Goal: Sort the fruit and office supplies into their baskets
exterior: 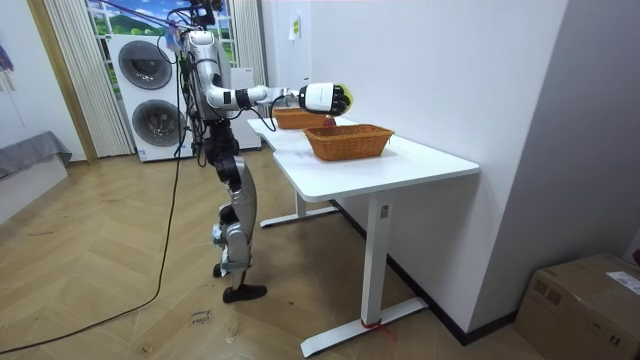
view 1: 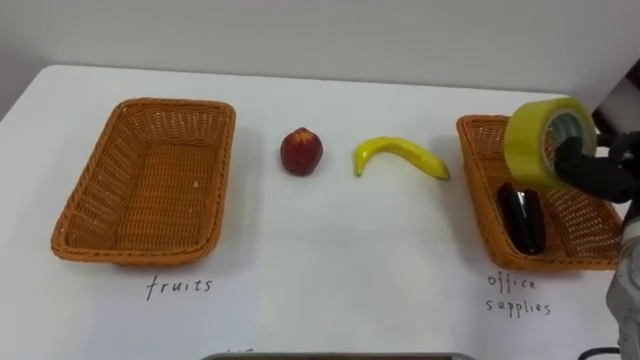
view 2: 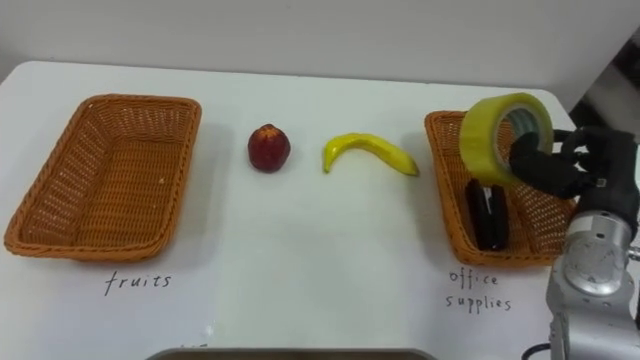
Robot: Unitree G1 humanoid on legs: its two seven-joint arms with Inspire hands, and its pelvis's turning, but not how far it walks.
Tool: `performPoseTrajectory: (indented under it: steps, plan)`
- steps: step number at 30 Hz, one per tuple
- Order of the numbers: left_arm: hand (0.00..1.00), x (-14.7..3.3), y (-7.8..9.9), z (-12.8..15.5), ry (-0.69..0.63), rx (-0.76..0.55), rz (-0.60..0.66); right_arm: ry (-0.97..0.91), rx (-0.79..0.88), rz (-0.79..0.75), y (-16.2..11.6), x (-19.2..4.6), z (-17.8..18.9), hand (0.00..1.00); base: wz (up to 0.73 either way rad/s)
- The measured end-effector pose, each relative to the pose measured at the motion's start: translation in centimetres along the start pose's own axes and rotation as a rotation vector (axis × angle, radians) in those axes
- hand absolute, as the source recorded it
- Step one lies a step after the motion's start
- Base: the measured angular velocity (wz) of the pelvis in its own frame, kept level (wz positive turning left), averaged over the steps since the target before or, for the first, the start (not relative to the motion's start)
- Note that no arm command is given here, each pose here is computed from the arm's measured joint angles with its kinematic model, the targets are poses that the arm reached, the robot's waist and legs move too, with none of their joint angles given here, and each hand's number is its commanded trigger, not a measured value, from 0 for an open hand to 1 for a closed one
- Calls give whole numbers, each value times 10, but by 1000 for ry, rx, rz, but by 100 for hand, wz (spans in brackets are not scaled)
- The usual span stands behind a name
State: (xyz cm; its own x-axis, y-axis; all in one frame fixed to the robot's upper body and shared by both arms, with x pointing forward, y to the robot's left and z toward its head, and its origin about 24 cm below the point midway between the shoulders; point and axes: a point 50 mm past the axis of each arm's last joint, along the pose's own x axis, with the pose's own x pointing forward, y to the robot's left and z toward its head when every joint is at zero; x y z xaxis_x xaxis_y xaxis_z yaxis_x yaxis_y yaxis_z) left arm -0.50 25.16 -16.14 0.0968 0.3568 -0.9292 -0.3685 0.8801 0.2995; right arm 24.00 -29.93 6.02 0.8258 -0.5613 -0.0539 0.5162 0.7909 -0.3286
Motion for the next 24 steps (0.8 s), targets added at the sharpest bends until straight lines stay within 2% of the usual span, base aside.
performPoseTrajectory:
  steps: [8,9,10,12,13,24]
  plan:
    - [0,-1,3,-6,14,2,21,59,-31,24,0,1,-15,100,0]
    - [0,-1,3,-5,14,2,27,69,-34,24,0,1,-17,94,0]
    - [0,-1,3,-5,14,2,28,73,-36,24,0,1,-18,75,0]
    - [0,-1,3,-5,13,2,28,74,-38,25,0,1,-18,16,0]
    - [0,-1,3,-5,14,2,28,70,-53,27,-1,1,-18,0,0]
    - [0,-1,5,-7,32,6,47,58,-83,34,-4,3,-16,0,0]
